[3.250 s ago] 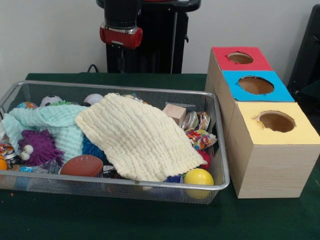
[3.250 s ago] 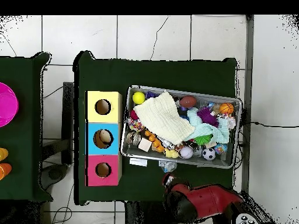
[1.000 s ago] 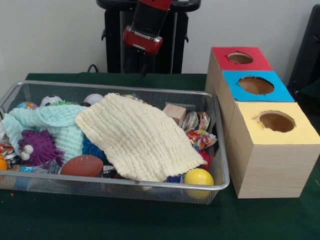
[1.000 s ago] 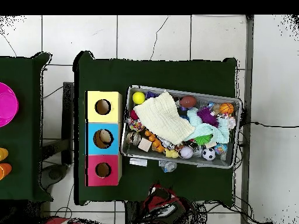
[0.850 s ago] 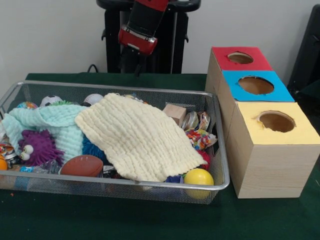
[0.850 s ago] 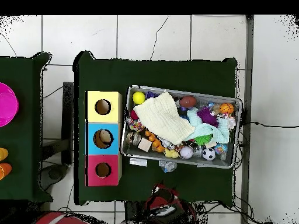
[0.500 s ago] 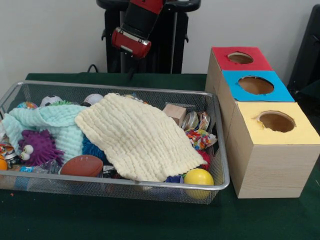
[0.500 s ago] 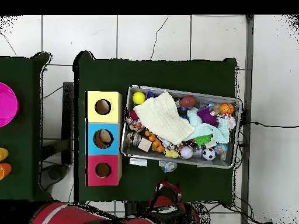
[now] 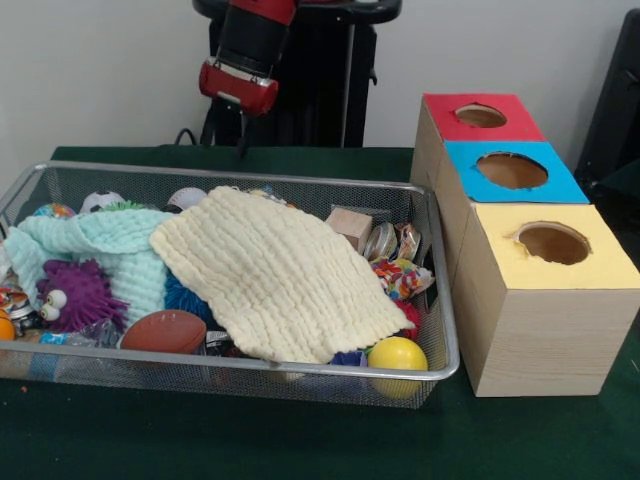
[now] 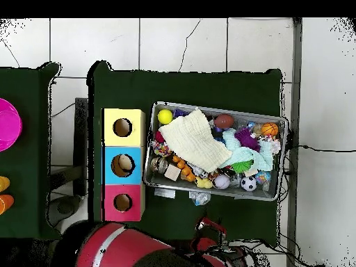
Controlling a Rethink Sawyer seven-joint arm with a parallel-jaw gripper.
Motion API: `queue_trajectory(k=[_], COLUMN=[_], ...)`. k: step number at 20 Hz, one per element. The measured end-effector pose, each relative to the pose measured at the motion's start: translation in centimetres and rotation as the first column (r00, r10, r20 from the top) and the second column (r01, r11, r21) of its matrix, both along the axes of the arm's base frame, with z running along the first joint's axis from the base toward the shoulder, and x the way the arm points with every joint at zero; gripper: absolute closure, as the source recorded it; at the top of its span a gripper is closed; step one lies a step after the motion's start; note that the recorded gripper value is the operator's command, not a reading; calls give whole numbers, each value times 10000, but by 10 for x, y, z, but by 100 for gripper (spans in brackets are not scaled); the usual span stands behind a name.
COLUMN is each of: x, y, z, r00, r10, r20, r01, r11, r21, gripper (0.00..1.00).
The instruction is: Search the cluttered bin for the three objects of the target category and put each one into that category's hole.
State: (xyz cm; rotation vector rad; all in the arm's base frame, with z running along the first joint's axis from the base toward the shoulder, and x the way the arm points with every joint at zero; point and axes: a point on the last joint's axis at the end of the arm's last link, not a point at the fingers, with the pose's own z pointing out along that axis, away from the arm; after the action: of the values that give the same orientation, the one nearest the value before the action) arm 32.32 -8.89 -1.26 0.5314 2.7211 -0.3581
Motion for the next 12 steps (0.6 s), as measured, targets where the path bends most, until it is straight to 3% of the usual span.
queue_trajectory(k=[2, 7, 9, 11, 12], x=[-9, -12, -12, -13, -13], y=[-5, -7, -5, 0, 1], z=[-4, -13, -18, -23, -24], r00=[9994, 9961, 9931, 9876, 9868], r10=[257, 812, 1120, 1542, 1590], r20=[-240, -340, -334, -309, -302], r01=[-246, -768, -1056, -1443, -1487], r11=[9987, 9903, 9824, 9665, 9643], r21=[447, 1161, 1539, 2124, 2192], gripper=[0, 0, 0, 0, 0])
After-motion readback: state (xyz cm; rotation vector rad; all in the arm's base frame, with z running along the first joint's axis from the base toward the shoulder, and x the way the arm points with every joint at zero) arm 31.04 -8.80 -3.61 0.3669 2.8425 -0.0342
